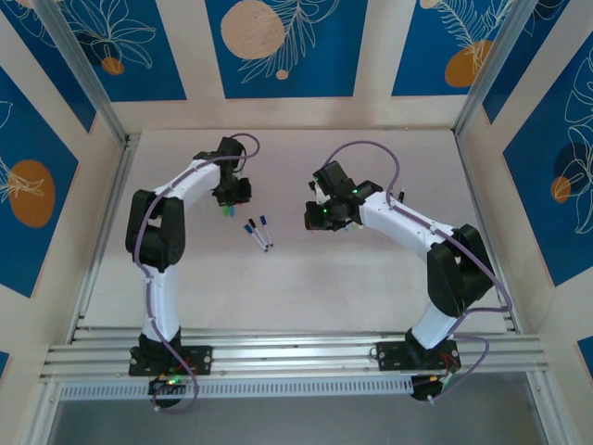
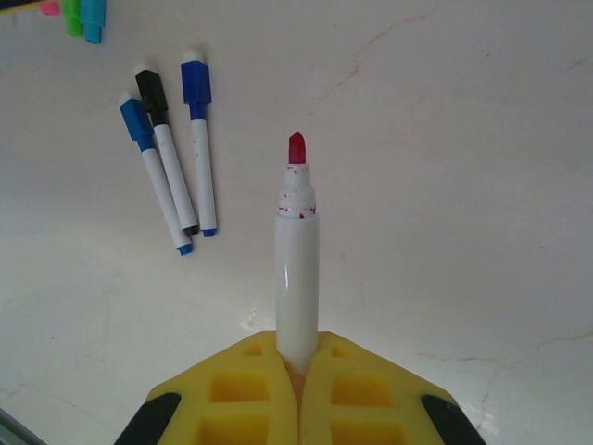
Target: Open the pen caps
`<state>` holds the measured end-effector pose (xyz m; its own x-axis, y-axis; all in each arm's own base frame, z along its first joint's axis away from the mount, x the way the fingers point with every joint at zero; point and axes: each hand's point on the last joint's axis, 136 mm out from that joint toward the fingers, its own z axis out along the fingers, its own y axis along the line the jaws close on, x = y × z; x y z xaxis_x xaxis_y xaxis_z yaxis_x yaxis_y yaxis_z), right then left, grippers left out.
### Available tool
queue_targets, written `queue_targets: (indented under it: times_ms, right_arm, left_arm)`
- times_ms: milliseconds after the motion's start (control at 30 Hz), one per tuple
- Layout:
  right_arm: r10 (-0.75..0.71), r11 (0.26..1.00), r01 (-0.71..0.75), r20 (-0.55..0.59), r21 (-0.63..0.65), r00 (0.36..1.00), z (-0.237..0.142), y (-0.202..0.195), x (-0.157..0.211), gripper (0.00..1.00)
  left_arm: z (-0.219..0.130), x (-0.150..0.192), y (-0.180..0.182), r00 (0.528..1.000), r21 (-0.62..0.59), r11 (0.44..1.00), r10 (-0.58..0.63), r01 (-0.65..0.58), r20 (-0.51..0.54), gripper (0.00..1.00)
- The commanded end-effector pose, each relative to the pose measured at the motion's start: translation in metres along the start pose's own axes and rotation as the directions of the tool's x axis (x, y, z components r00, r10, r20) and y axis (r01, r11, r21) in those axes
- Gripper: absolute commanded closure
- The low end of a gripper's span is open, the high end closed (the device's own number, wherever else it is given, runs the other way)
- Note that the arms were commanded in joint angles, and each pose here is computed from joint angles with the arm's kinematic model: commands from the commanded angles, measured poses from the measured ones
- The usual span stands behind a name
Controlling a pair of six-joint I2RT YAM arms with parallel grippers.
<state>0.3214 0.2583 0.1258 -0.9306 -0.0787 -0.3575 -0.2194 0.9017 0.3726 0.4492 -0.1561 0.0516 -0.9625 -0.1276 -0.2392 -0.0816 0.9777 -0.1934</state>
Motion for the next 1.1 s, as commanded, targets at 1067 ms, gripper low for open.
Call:
queue_targets:
  times_ms: [1067]
  right_arm:
    - [0.051, 0.993, -0.051, 0.005, 0.107, 0.999, 0.004, -0.036, -0.01, 1.0]
  left_arm:
    - [0.012, 0.007, 0.02, 0.999, -0.126, 0.992, 0.022, -0.026, -0.031, 0.77]
